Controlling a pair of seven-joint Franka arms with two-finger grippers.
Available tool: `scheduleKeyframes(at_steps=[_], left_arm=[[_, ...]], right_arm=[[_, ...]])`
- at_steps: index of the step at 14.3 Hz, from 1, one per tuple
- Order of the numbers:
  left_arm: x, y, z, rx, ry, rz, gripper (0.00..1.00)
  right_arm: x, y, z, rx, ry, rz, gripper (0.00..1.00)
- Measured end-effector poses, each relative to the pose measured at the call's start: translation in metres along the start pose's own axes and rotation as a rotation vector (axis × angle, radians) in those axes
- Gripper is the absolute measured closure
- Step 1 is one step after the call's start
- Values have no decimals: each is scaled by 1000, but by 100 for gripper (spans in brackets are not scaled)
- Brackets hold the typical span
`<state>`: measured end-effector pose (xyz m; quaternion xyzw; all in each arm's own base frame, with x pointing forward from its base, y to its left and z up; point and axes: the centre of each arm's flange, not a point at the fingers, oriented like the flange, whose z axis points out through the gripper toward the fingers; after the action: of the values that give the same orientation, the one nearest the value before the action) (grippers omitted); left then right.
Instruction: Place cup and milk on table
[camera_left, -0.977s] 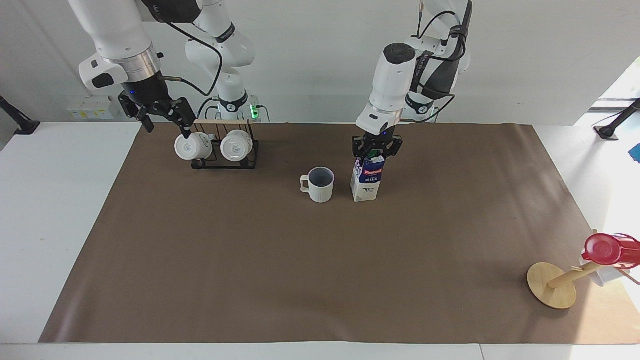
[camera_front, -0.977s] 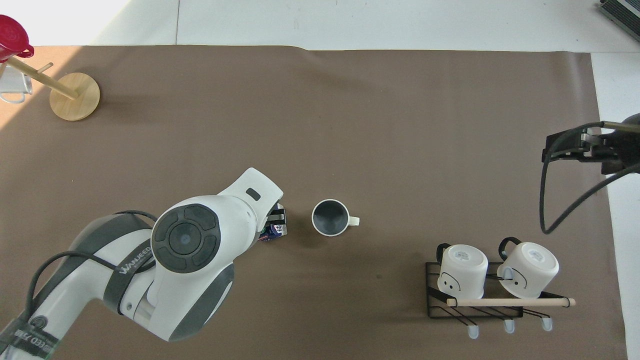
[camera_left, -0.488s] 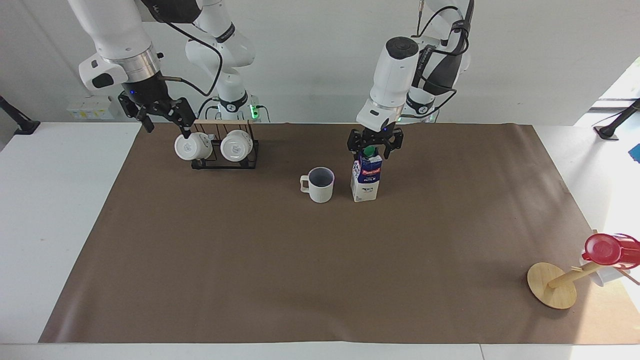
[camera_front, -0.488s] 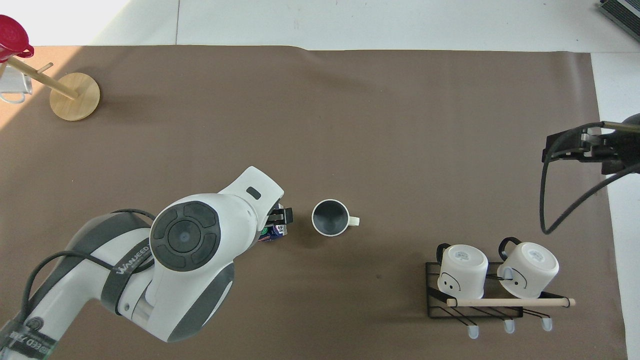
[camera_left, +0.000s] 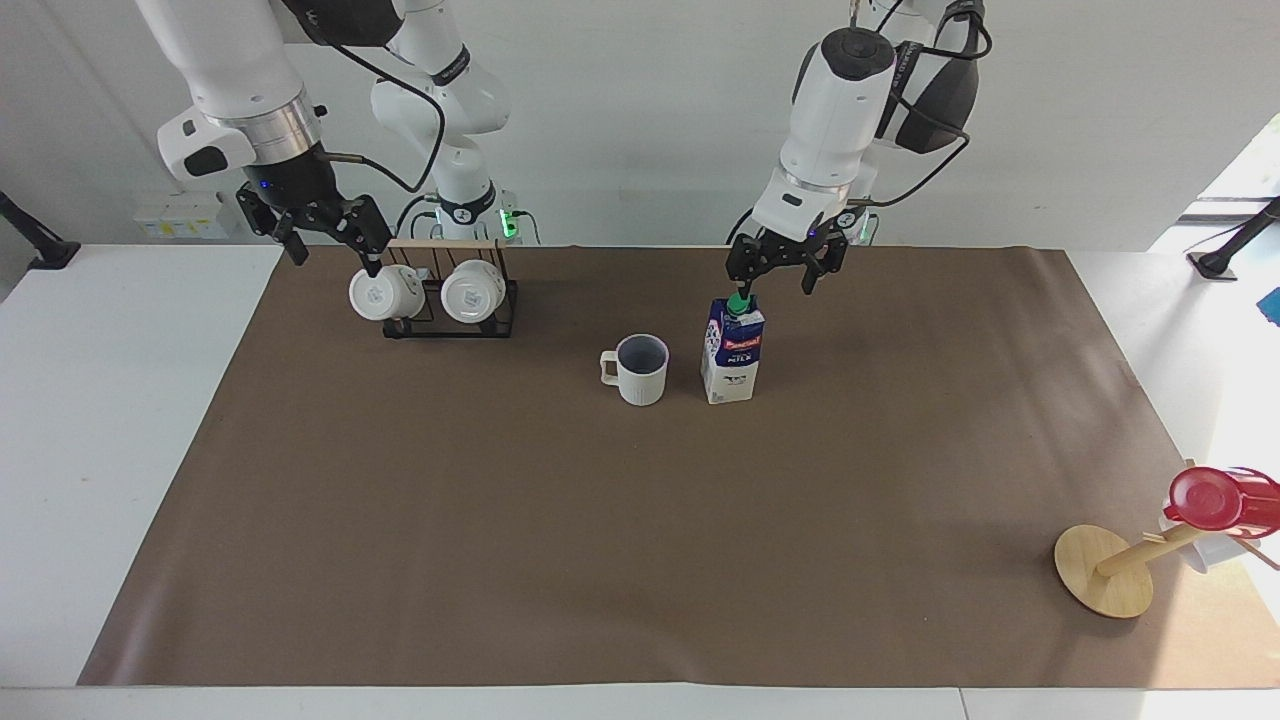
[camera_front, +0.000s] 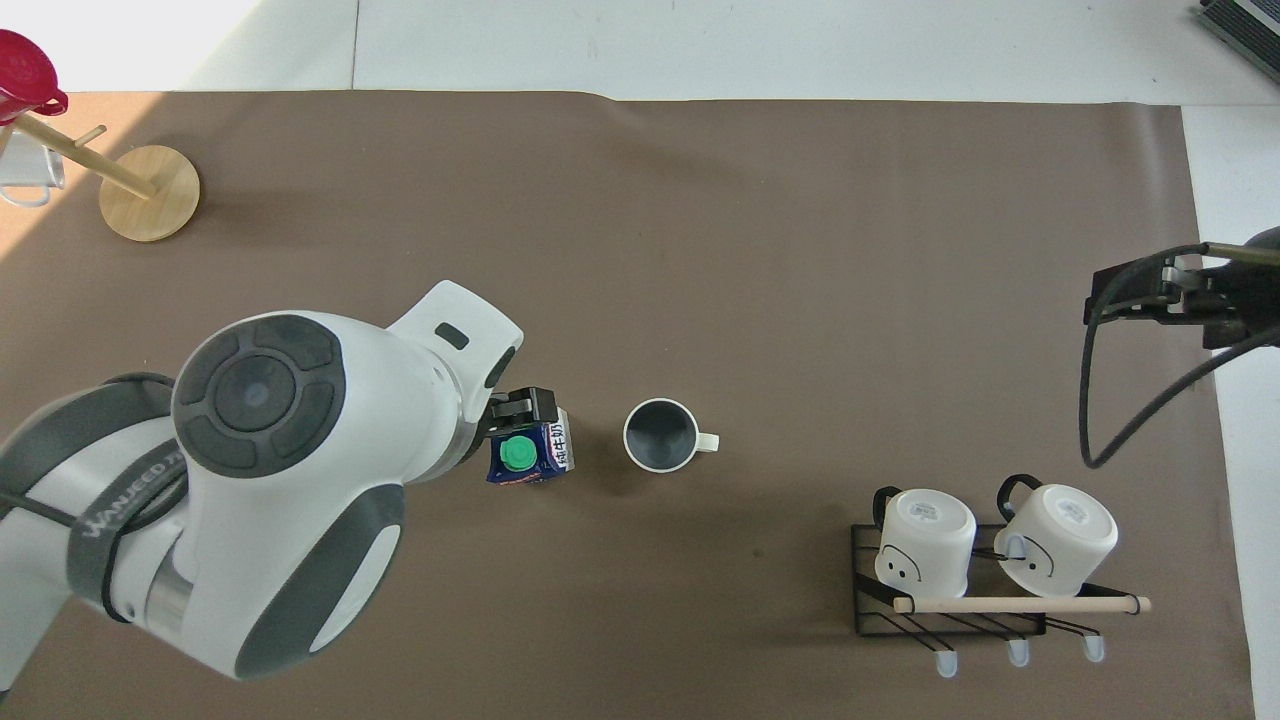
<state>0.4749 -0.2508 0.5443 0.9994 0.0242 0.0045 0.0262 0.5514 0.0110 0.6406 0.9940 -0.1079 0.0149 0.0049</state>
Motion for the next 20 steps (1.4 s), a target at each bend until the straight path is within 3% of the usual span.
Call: scheduleKeyframes(at_steps=[8, 16, 20], left_arm=[[44, -146, -85, 21, 6, 147, 0], [48, -215, -113, 38, -15, 157, 0], [48, -221, -112, 38, -23, 150, 0]], right_arm=[[0, 0, 0, 0, 0, 0, 0], [0, 0, 0, 0, 0, 0, 0], [0, 0, 0, 0, 0, 0, 0]])
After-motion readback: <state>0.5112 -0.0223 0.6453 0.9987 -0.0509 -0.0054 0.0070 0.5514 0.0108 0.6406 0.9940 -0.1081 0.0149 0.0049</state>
